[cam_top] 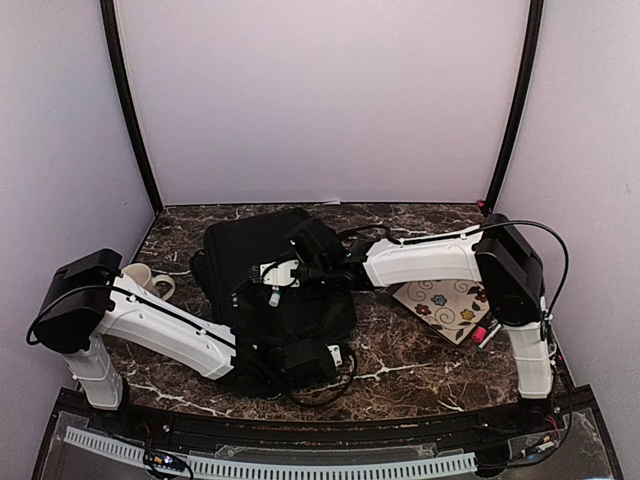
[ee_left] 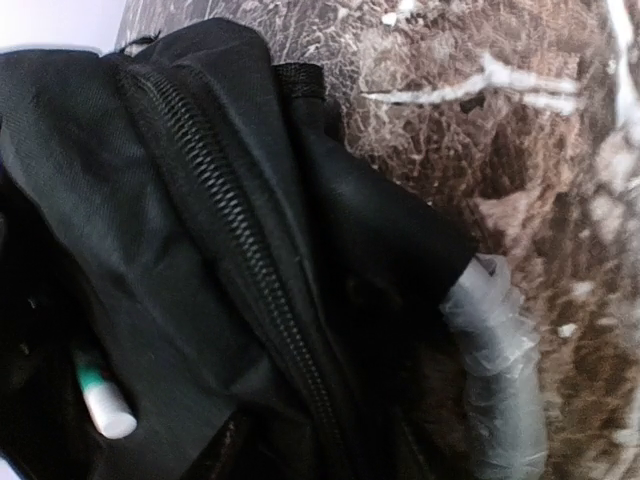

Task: Pack the student bag
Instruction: Pick up the student bag from the center of the board, then pick up the second largest pocket of the bag from the student bag.

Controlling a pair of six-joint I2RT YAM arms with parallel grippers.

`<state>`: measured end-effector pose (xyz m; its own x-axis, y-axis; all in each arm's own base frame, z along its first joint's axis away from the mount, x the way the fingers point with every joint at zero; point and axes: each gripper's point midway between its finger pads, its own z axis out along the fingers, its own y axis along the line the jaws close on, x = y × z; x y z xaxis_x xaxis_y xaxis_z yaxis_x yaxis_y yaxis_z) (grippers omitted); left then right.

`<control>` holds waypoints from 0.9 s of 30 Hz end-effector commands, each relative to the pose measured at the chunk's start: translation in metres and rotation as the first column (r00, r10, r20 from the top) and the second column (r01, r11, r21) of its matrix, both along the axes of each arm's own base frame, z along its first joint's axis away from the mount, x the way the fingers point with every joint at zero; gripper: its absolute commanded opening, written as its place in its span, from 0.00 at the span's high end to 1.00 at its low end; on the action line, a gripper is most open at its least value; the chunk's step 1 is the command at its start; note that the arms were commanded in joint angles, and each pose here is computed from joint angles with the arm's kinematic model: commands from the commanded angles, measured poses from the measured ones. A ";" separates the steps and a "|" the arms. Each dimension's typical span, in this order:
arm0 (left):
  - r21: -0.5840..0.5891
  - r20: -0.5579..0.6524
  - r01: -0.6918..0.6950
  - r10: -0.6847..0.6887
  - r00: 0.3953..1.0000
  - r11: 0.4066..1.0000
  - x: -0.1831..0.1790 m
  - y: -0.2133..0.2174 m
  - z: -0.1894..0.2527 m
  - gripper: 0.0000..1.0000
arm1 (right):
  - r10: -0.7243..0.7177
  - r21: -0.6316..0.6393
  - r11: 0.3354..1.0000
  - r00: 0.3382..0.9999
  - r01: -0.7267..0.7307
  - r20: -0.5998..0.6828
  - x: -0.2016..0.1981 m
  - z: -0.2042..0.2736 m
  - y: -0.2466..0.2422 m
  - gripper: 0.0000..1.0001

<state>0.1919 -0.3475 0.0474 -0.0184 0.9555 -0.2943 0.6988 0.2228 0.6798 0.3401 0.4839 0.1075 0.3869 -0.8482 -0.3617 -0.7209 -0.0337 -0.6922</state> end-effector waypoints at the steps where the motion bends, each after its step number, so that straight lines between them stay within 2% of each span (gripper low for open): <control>1: -0.036 0.198 -0.044 0.051 0.979 0.998 0.035 -0.010 0.041 0.68 | -0.007 -0.002 1.000 0.999 0.007 -0.054 0.002 -0.001 -0.006 0.98; 2: -0.053 0.195 -0.043 0.053 0.979 0.998 0.038 -0.011 0.047 0.75 | -0.009 0.000 1.000 0.998 0.009 -0.057 0.003 0.001 -0.008 0.98; 5: -0.108 0.208 -0.024 0.046 0.977 0.994 0.040 -0.015 0.070 0.89 | -0.008 0.012 1.000 0.996 0.009 -0.083 0.006 0.003 -0.009 0.98; 9: -0.158 0.258 -0.009 0.050 0.965 0.987 0.038 -0.015 0.113 1.00 | -0.009 0.058 0.998 0.985 0.019 -0.170 0.015 0.014 -0.004 0.98; 13: -0.220 0.316 0.063 0.010 0.949 0.973 0.020 -0.017 0.167 1.00 | -0.005 0.077 0.997 0.976 0.022 -0.218 0.016 0.030 -0.003 0.96; 17: -0.232 0.345 0.099 -0.013 0.938 0.968 0.001 -0.011 0.203 1.00 | 0.001 0.095 0.995 0.964 0.025 -0.265 0.010 0.052 -0.002 0.81; 20: -0.256 0.303 0.079 0.002 0.953 0.963 -0.006 0.002 0.206 1.00 | 0.003 0.130 0.991 0.947 0.040 -0.320 0.004 0.071 -0.001 0.69; 27: -0.333 0.192 0.046 0.021 0.981 0.942 -0.037 0.014 0.184 1.00 | 0.059 0.236 0.970 0.871 0.066 -0.487 -0.033 0.102 -0.005 0.62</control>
<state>0.1766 -0.3338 0.2112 0.1198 0.8907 -0.4386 0.5303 0.3160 0.7867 0.3255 0.4923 0.1824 0.2103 -0.7588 -0.6164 -0.9284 0.0425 -0.3691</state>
